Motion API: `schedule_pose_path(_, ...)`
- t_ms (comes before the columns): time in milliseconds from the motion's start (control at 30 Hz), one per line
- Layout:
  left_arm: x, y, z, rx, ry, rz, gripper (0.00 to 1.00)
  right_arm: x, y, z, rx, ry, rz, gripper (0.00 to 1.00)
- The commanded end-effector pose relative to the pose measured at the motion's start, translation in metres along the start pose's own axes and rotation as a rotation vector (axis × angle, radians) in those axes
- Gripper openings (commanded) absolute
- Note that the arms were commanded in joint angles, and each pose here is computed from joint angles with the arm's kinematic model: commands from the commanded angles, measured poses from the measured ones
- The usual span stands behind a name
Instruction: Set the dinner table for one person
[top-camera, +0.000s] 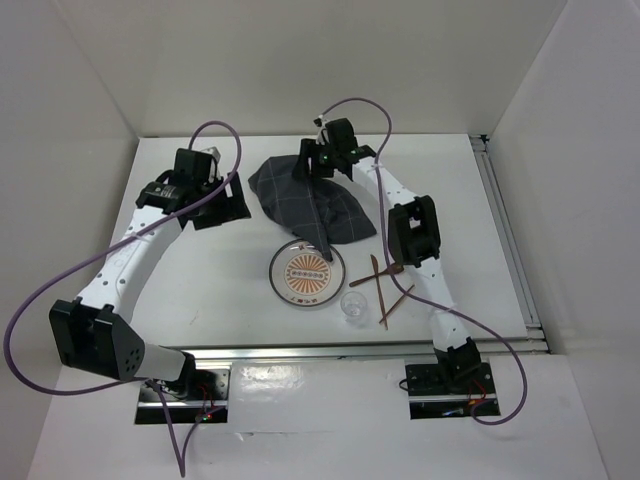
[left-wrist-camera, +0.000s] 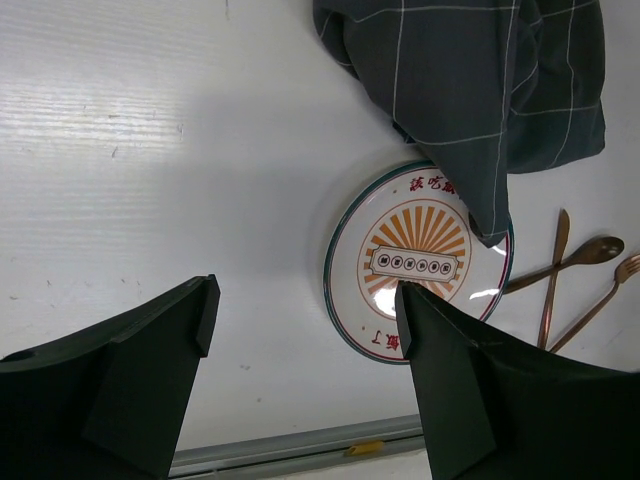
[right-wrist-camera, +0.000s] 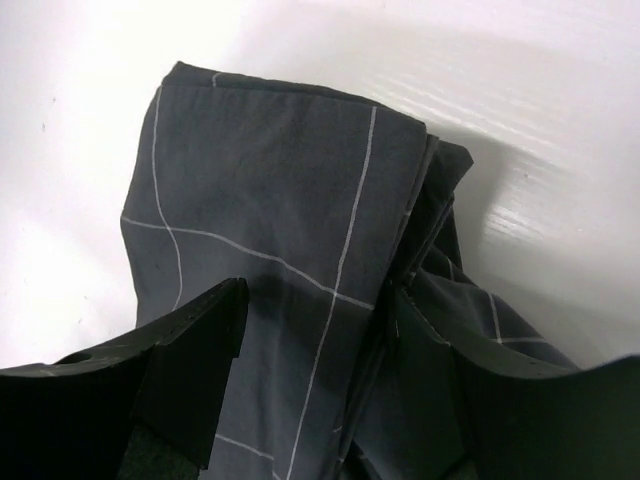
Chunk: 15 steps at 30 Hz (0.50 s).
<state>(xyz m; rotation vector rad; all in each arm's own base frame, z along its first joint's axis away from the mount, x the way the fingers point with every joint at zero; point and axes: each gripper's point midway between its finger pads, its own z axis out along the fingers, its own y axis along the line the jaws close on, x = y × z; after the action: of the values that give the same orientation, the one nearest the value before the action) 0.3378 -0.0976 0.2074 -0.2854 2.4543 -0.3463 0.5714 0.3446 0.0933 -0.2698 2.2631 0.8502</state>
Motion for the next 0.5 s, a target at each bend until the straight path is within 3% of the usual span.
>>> schedule_pose_path(0, -0.001, -0.005, -0.007, 0.028, -0.013, -0.016, 0.89, -0.032, 0.035, -0.006, -0.098, -0.085, -0.036, 0.67)
schedule_pose_path(33, -0.002, -0.004, -0.007, 0.02, -0.017, -0.016, 0.89, -0.027, 0.044, -0.005, -0.121, -0.073, -0.042, 0.55)
schedule_pose_path(133, -0.006, -0.005, -0.005, 0.024, -0.025, -0.015, 0.89, -0.025, 0.058, -0.008, -0.163, -0.062, -0.074, 0.5)
schedule_pose_path(267, -0.014, -0.006, -0.006, 0.015, -0.037, 0.003, 0.89, -0.039, 0.084, -0.029, -0.248, -0.076, -0.101, 0.04)
schedule_pose_path(400, -0.034, -0.005, -0.008, 0.003, -0.069, -0.003, 0.89, -0.058, 0.113, -0.061, -0.318, -0.116, -0.139, 0.0)
schedule_pose_path(467, -0.048, -0.005, -0.01, -0.001, -0.087, -0.015, 0.89, -0.044, 0.128, -0.066, -0.356, -0.079, -0.154, 0.0)
